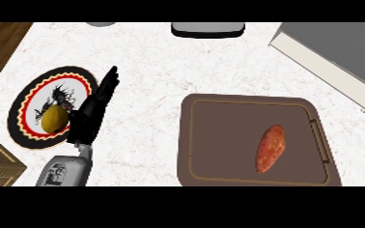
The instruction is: Pick the tomato from the tray and place it in the tiered shelf
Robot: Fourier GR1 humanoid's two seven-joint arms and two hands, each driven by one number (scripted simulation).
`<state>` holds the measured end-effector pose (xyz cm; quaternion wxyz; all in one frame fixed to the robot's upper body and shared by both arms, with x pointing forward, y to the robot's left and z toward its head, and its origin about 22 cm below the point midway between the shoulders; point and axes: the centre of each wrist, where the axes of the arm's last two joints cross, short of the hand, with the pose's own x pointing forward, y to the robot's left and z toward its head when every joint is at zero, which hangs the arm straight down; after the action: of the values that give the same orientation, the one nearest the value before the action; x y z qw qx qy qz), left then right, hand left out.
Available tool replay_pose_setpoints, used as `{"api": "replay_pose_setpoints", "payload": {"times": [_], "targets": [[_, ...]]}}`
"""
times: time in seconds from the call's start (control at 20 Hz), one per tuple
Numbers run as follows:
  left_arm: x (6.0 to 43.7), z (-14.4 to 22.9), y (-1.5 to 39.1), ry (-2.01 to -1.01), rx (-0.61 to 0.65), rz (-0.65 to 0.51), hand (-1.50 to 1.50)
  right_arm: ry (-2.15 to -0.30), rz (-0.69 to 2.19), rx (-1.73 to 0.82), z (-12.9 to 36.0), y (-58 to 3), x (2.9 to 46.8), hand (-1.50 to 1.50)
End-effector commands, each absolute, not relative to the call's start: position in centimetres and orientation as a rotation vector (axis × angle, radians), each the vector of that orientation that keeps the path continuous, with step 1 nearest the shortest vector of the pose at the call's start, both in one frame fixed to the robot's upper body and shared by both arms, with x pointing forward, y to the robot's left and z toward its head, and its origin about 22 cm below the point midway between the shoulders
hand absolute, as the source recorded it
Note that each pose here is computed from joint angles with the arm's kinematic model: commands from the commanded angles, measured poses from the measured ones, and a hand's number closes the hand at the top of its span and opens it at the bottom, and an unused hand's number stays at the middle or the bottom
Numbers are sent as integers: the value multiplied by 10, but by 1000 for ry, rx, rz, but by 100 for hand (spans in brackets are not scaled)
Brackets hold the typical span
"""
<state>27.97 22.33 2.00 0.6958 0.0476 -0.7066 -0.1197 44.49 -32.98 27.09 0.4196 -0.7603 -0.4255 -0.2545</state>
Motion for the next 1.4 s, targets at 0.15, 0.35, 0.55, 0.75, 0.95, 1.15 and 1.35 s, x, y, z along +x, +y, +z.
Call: {"api": "replay_pose_setpoints", "payload": {"times": [0.15, 0.35, 0.55, 0.75, 0.95, 1.15, 1.35], "targets": [[287, 9, 214, -1574, 106, -270, 0, -1178, -825, -1827, 310, -325, 434, -150], [280, 13, 232, -1567, 110, -269, 0, -1307, -1052, -1797, 354, -324, 413, -150], [282, 9, 234, -1565, 123, -229, 0, -1262, -1166, -1829, 365, -327, 386, -150], [272, 1, 227, -1545, 127, -218, 0, -1159, -1250, -1751, 382, -326, 355, -150], [277, 1, 236, -1535, 146, -207, 0, -1012, -1181, -1688, 357, -320, 340, -150], [272, 0, 235, -1545, 170, -186, 0, -988, -1113, -1662, 346, -312, 314, -150], [268, -3, 248, -1524, 177, -191, 0, -974, -1064, -1676, 339, -311, 275, -150]]}}
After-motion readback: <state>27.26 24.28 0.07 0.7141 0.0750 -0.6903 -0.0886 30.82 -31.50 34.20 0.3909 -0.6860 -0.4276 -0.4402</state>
